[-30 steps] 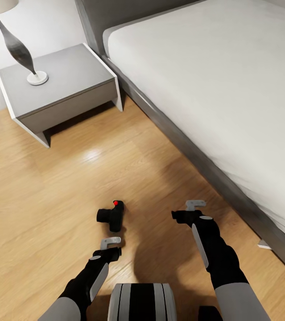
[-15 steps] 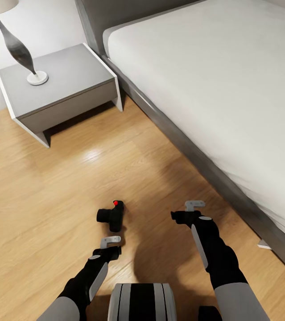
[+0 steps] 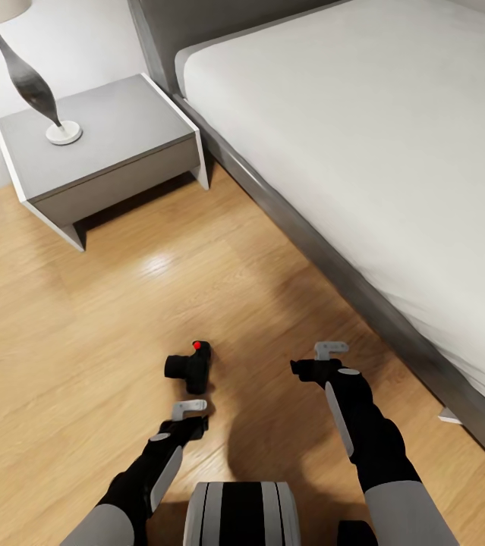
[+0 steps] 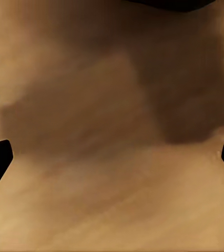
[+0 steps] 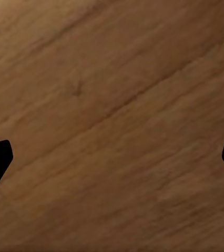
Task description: Attach the digital camera to the camera tripod in the bedroom.
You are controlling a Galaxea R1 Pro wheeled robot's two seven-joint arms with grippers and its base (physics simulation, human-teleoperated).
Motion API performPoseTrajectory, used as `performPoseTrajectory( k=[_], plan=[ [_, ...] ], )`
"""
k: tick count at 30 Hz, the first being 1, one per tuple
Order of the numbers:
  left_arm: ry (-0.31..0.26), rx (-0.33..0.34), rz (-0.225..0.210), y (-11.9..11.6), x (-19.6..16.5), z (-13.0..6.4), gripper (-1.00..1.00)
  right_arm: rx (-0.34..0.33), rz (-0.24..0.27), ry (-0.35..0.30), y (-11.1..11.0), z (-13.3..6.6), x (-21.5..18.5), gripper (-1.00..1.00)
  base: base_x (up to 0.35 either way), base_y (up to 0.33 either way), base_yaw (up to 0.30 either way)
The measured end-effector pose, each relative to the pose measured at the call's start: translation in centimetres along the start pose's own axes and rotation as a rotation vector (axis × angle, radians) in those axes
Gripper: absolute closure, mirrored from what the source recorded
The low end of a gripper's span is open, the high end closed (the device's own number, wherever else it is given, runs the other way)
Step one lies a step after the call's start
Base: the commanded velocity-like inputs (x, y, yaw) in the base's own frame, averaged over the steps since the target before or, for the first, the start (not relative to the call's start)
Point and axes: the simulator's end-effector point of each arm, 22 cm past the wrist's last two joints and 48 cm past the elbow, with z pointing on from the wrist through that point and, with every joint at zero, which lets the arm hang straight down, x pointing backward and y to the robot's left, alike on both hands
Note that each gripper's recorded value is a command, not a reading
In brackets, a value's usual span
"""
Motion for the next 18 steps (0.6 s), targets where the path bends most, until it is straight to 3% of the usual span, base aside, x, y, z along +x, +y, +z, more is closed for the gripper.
performPoseTrajectory(
  k=[5, 11, 18],
  plan=[
    [-0.029, 0.053, 0.036, -0.8, -0.8, 0.0, -1.0, 0.002, -0.002, 0.0, 0.0, 0.0, 0.0, -1.0, 0.0, 0.0, 0.0],
    [-0.06, 0.067, 0.074, -1.1, -2.6, 0.2, -1.0, 0.004, -0.004, -0.002, -0.1, 0.0, 0.0, -1.0, 0.0, 0.0, 0.0],
    [-0.084, 0.071, 0.085, -1.4, -4.5, 0.3, -1.0, 0.005, -0.004, -0.004, -0.2, 0.0, 0.0, -1.0, 0.0, 0.0, 0.0]
  ],
)
